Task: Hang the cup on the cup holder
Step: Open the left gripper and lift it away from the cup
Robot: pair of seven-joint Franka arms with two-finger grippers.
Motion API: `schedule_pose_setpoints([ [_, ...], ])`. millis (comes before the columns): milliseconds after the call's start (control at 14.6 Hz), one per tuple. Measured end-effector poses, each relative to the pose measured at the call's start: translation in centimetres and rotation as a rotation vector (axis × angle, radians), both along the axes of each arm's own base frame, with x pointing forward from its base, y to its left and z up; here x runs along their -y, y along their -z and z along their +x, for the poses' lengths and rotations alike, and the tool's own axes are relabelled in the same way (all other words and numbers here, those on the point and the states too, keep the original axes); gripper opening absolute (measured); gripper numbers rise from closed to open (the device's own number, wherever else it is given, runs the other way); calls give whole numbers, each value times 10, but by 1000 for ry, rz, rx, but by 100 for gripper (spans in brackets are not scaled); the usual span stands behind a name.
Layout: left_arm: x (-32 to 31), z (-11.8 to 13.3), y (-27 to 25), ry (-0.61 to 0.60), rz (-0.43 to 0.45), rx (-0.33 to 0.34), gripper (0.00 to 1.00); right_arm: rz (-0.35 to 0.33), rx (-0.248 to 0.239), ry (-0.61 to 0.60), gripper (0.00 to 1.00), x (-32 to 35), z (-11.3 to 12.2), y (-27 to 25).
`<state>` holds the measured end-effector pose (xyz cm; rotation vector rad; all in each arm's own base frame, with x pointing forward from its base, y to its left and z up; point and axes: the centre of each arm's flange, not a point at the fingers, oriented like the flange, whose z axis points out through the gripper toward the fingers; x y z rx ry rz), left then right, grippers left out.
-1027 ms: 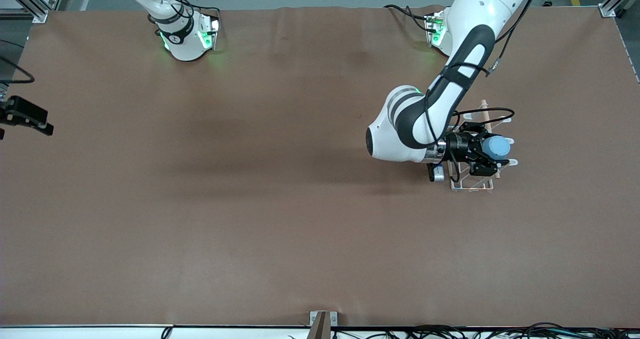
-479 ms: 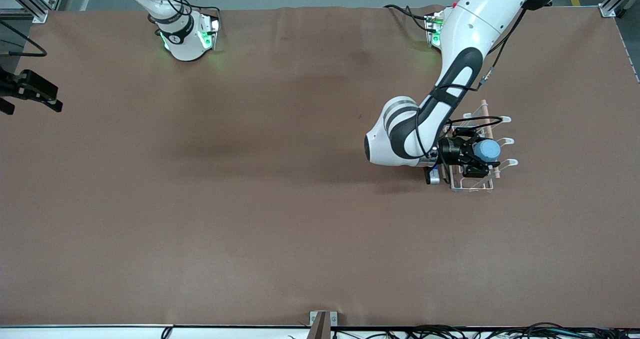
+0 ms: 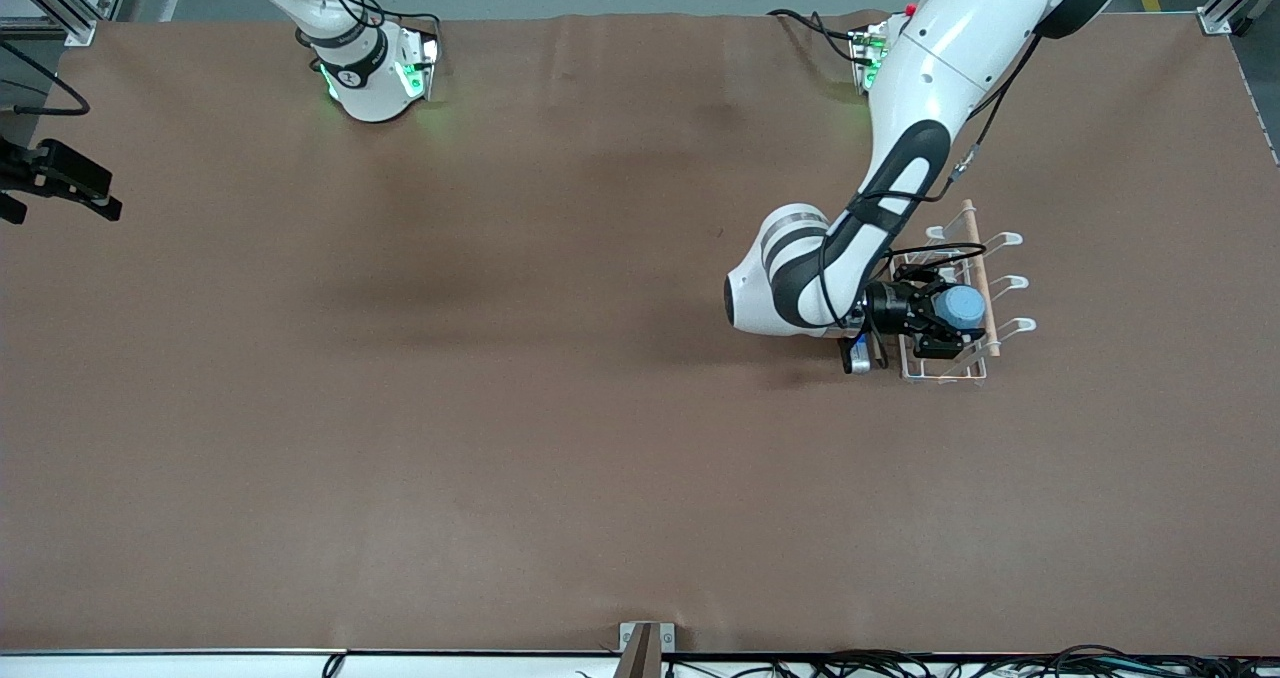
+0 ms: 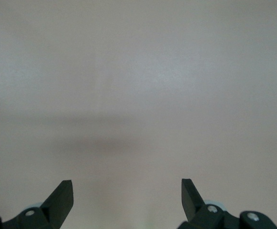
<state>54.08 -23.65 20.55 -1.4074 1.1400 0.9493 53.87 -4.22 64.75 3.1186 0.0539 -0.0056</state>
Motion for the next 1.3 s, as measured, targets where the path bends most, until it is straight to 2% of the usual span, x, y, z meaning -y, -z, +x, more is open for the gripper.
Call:
schedule_pose_setpoints([
  [68, 1, 0, 1, 2, -5, 7, 75, 0, -2, 1, 100, 0, 0, 0],
  [137, 2, 0, 0, 2, -7, 17, 80, 0, -2, 1, 100, 0, 0, 0],
  [274, 3, 1, -1, -1, -10, 41, 99, 0, -2, 0, 100, 0, 0, 0],
  [411, 6, 4, -6, -14, -29, 66, 100, 0, -6, -2, 100, 0, 1, 3],
  [548, 23, 9, -28, -80, -119, 104, 100, 0, -6, -7, 100, -3, 5, 7],
  [685, 47, 17, -74, -179, -256, 213, 100, -2, 16, -23, 100, -11, 11, 9],
  [1027, 67, 27, -215, -464, -589, 519, 100, 1, 12, -33, 100, -16, 12, 13],
  [1164, 63, 29, -256, -531, -671, 653, 100, 2, 10, -31, 100, -16, 12, 14],
  [1301, 55, 27, -288, -603, -722, 747, 100, 2, 8, -27, 99, -14, 12, 14],
])
